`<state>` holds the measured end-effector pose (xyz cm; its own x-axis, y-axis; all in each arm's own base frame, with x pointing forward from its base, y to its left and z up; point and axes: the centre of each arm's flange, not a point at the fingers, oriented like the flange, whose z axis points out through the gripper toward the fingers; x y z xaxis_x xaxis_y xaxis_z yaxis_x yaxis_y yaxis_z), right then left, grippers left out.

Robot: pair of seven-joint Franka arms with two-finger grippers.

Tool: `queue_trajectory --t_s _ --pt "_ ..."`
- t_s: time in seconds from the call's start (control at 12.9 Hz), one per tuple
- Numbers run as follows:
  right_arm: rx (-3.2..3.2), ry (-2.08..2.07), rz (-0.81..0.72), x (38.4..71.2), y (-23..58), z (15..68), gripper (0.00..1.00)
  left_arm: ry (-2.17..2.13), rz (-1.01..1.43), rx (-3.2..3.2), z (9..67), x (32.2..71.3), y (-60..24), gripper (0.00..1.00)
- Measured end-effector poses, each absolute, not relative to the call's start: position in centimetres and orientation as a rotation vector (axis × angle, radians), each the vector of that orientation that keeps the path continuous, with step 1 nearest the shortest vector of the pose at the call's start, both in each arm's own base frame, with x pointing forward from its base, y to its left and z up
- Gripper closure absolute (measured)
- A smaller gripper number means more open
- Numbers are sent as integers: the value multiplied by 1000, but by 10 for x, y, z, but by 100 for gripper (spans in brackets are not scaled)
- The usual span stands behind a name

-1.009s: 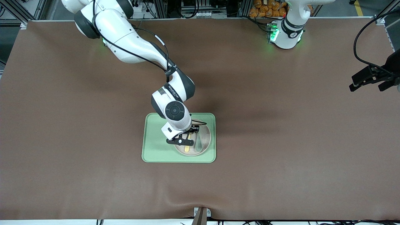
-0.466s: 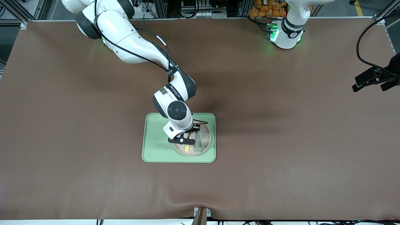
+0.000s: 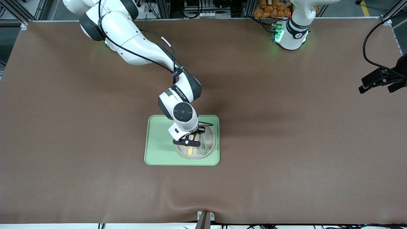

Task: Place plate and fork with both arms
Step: 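Lift the fork and set it on the tray beside the plate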

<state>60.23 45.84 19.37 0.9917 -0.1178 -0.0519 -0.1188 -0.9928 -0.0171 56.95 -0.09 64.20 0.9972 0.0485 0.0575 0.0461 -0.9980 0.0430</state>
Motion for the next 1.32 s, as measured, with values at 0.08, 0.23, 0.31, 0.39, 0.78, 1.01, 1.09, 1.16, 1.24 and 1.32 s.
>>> queue_trajectory --t_s 0.08,0.23,0.31,0.39,0.78,1.01,1.09,1.16,1.24,1.32 --pt "-3115 185 79 602 459 194 72 73 92 3098 643 569 -1 0" --pt "-3114 186 75 604 459 195 72 73 94 3098 643 569 -1 0" --pt "-3112 188 69 606 459 199 72 73 94 3099 643 569 -1 0" --pt "-3112 192 66 608 459 205 72 72 95 3107 643 569 0 0" --pt "-3131 259 93 630 438 242 72 67 99 3122 643 570 -1 0" --pt "-3138 271 120 657 391 263 72 67 99 3123 643 570 -1 0" --pt "-3139 274 137 664 373 261 72 67 99 3123 643 570 -1 0" --pt "-3140 283 150 669 359 258 72 67 99 3123 643 570 -1 0" --pt "-3142 293 163 671 350 254 72 67 99 3123 643 570 -1 0" --pt "-3141 285 162 670 342 246 72 66 99 3123 643 570 -1 0"
